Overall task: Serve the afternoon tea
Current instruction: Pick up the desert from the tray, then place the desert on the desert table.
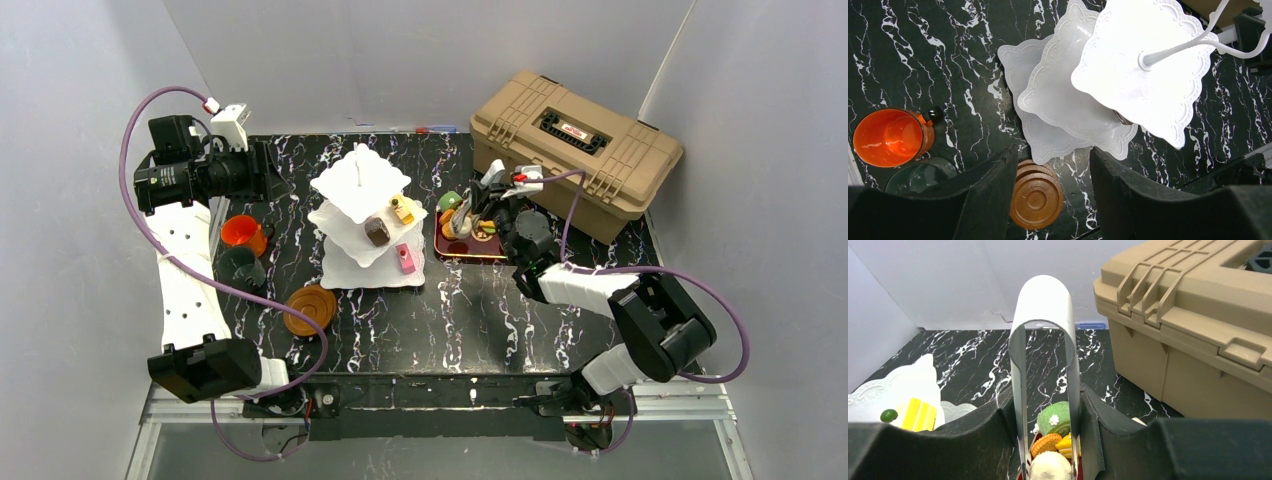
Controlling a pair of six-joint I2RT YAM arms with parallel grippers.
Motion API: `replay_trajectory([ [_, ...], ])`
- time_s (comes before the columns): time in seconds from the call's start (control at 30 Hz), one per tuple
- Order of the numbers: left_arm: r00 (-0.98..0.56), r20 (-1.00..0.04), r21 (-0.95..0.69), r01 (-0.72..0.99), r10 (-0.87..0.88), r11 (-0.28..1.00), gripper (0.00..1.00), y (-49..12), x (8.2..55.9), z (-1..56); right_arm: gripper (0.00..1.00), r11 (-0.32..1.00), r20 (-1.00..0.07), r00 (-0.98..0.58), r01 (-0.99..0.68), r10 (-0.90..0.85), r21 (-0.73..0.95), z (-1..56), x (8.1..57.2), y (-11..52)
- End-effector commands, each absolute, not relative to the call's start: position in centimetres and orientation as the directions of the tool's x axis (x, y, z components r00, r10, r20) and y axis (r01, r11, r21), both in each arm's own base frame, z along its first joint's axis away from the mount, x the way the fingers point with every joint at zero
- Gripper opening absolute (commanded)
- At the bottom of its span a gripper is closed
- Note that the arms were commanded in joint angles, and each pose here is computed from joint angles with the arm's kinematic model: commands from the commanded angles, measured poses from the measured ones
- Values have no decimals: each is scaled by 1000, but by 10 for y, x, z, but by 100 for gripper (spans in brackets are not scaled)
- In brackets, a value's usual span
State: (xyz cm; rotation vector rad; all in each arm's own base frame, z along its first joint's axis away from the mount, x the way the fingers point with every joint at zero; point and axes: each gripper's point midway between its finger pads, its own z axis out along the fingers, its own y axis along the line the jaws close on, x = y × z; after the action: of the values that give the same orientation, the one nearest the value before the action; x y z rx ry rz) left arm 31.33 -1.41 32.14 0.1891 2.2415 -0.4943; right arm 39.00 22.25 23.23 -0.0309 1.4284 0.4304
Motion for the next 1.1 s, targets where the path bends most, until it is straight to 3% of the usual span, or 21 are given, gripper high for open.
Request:
replay_trajectory([
  [0.0,-630,-776,-283,325,-17,902,51,-20,307,334,1,886,-934,114,-374,338,274,263,376,234],
  [0.23,-631,-775,-295,325,-26,898,48,-22,308,335,1,830,-900,86,-430,428,354,279,338,241],
  [0.63,-630,-777,-289,319,-26,903,84,-21,307,336,1,716,-856,-36,-530,516,454,267,271,295],
  [0.8,-629,-777,-287,321,-23,903,90,-21,305,336,1,702,-841,-8,-545,541,457,274,262,312],
  [1.07,-633,-774,-284,320,-19,904,91,-20,304,334,1,725,-813,41,-481,580,493,270,268,326],
])
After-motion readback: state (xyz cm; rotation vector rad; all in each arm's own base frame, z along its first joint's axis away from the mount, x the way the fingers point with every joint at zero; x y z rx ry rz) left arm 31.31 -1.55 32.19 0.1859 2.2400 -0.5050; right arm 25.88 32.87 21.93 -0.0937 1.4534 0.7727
